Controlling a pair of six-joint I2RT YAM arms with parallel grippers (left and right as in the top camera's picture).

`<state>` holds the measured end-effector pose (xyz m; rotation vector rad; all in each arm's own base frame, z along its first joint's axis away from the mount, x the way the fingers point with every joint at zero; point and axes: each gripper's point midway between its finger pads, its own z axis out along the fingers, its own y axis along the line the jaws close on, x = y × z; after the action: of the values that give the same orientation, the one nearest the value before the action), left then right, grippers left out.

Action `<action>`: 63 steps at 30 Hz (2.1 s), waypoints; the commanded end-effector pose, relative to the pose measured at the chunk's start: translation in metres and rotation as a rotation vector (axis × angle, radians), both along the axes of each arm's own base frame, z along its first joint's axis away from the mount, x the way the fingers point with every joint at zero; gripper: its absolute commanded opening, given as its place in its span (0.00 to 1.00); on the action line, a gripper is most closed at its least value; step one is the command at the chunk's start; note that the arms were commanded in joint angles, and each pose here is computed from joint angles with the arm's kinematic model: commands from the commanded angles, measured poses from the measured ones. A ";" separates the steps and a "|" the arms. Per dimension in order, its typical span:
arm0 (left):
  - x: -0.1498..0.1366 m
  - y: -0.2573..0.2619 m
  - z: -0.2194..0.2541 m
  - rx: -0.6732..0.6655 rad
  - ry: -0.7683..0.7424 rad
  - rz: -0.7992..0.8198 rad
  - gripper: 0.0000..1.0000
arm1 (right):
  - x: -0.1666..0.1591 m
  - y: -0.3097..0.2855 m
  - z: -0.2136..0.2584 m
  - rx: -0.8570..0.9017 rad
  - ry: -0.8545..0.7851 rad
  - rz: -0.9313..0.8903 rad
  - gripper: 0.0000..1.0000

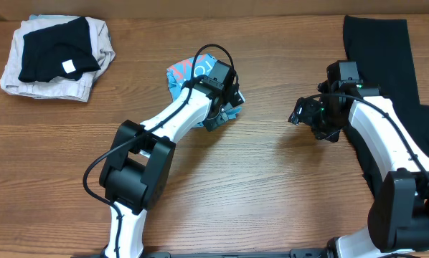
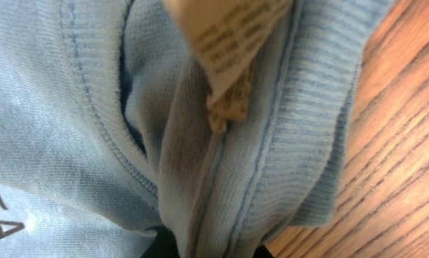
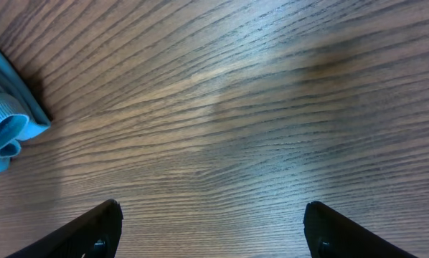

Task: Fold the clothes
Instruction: 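Carry the blue shirt bundle with the left gripper to the top-left stack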

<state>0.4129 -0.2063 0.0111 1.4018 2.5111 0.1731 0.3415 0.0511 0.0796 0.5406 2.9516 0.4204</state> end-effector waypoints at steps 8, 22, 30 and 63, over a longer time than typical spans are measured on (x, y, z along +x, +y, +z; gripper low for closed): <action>0.075 0.062 0.117 0.027 -0.207 0.479 0.04 | 0.001 -0.003 0.004 -0.011 -0.018 0.002 0.85; 0.121 0.153 0.329 -0.222 -0.605 0.678 0.04 | 0.001 -0.003 0.004 -0.010 -0.018 0.001 0.85; 0.119 0.277 0.358 -0.233 -0.725 0.967 0.04 | 0.000 -0.002 0.004 -0.007 -0.012 0.002 0.85; 0.164 0.386 0.182 -0.335 -0.431 1.232 0.04 | -0.012 0.001 0.003 0.010 0.037 0.005 0.85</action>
<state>0.5614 0.2087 0.1870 -0.4462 2.4888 0.2779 0.3280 0.0515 0.0777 0.5605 3.0057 0.4165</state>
